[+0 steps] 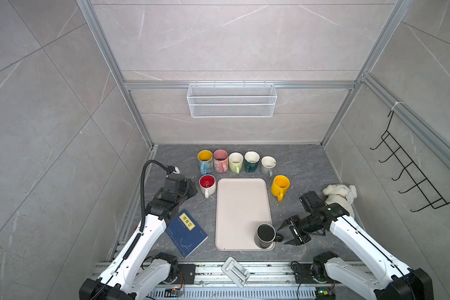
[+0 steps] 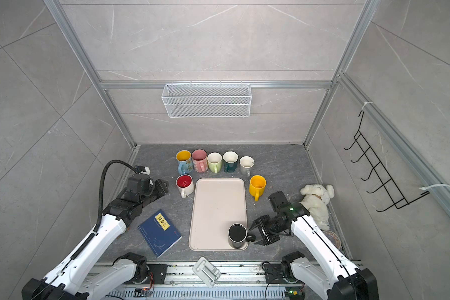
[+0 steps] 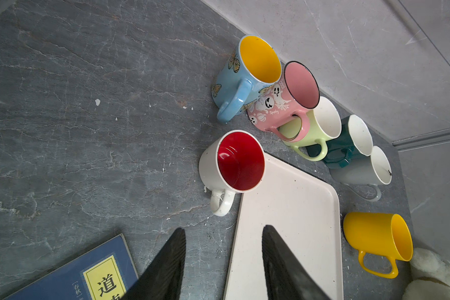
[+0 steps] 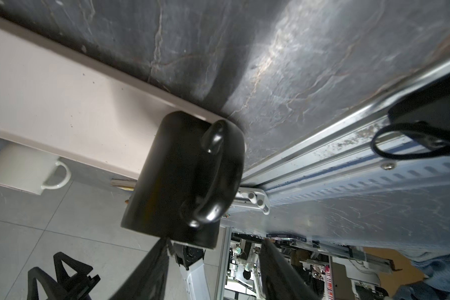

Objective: Turn the mug right side up
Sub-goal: Pick up the mug from the tray, then place the mug at the middle-left of the table.

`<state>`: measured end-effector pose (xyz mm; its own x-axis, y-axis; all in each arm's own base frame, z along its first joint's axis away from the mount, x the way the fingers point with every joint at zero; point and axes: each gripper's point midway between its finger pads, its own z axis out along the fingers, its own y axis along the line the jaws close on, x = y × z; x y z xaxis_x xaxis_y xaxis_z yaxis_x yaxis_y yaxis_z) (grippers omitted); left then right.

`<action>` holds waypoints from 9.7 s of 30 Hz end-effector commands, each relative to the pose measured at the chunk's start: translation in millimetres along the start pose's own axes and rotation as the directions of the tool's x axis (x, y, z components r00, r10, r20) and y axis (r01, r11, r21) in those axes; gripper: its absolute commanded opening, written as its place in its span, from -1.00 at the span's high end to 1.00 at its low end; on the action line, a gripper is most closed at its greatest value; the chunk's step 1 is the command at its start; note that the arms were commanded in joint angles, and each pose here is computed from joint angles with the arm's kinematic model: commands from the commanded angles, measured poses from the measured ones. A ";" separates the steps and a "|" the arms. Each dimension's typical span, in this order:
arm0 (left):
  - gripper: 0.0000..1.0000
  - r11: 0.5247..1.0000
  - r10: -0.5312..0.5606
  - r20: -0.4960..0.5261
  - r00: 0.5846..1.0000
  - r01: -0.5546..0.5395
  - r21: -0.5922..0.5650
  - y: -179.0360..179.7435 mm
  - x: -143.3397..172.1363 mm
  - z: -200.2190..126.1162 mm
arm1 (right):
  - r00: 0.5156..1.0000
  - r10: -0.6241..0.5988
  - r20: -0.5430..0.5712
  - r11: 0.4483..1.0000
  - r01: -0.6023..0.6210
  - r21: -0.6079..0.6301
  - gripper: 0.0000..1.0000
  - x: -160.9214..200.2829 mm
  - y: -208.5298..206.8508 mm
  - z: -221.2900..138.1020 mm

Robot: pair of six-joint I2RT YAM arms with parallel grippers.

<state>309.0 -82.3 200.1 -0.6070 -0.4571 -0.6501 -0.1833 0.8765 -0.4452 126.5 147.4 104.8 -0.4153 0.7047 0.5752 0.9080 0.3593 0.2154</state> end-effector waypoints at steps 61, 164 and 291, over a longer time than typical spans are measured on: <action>-0.01 0.996 0.015 0.040 0.999 -0.018 0.089 -31.1 -24.4 -6.9 | 0.896 -0.434 0.097 0.876 0.445 -0.187 1.00 10.5 111.3 -1.9; 0.14 0.785 0.300 -0.485 0.821 0.077 0.615 -242.3 31.8 -73.8 | -0.985 0.043 -0.169 0.186 -0.159 0.970 1.00 195.5 247.2 -104.9; 1.00 0.878 0.051 -0.097 0.994 0.002 0.479 -179.9 -58.5 -55.8 | -0.963 -0.267 0.019 -0.100 0.048 0.994 -0.20 142.7 204.8 -100.4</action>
<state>321.2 -211.3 292.2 -0.8093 -0.3661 -0.4593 0.0763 0.7098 -0.7003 262.1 271.9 316.3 0.2259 -0.7903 -0.5696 -0.1145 0.5591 -0.8212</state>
